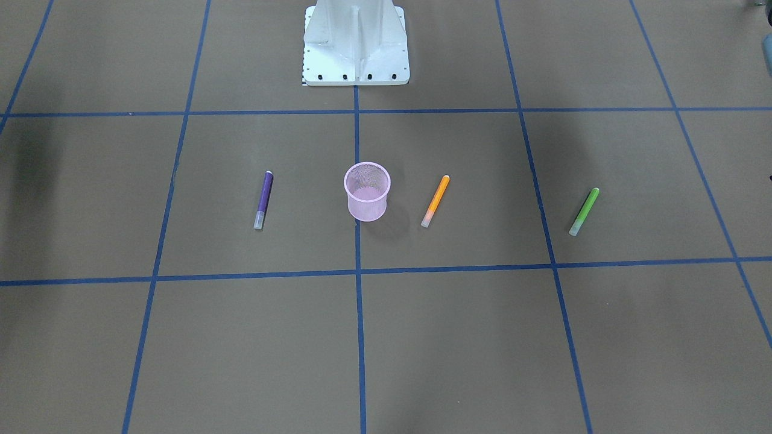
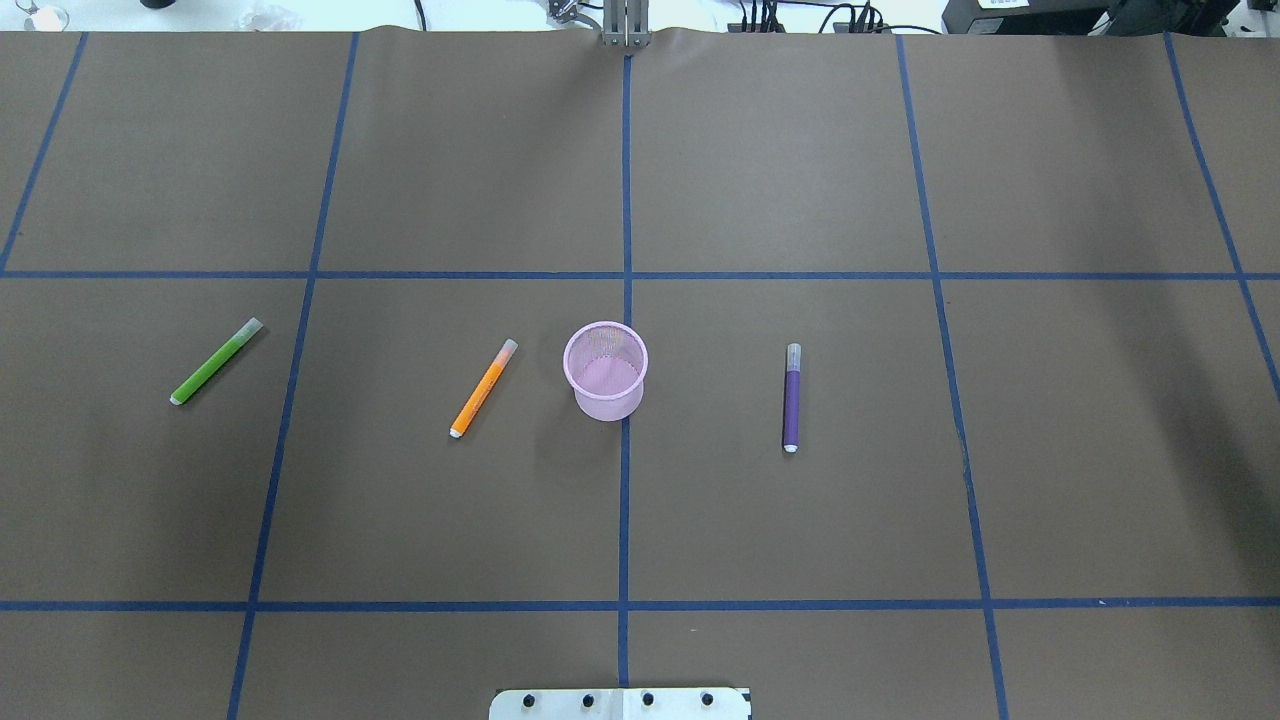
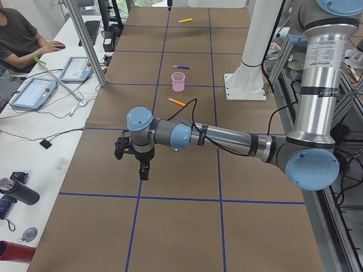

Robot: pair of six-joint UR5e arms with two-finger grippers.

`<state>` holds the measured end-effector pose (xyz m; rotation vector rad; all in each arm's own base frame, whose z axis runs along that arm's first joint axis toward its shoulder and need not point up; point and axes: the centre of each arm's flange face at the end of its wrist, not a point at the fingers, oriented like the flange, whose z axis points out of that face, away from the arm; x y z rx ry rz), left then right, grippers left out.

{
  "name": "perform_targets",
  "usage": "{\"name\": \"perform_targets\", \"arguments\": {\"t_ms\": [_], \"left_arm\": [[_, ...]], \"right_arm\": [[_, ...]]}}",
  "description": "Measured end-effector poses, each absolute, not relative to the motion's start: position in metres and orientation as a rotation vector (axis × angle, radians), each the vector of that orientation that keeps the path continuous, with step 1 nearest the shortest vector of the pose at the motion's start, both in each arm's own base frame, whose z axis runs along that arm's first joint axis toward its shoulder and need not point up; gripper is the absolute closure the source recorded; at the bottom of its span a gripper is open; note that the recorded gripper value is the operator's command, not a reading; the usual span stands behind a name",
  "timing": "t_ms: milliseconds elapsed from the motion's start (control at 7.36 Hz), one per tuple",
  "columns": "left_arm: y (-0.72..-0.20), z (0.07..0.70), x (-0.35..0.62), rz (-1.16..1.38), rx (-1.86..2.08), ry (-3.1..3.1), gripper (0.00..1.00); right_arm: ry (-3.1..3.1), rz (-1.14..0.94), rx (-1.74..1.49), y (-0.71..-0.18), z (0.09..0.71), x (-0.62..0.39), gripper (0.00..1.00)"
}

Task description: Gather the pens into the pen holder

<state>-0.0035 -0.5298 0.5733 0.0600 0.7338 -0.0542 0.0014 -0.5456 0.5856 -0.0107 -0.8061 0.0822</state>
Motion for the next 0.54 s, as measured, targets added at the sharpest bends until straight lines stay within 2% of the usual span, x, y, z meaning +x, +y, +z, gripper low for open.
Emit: {"name": "perform_targets", "arguments": {"t_ms": [544], "left_arm": [[-0.5278,0.5709,-0.0017,-0.05,0.06,0.737,0.0]], "right_arm": [[-0.798,0.082,-0.004,-0.5454,0.5831,0.0026,0.01]]}}
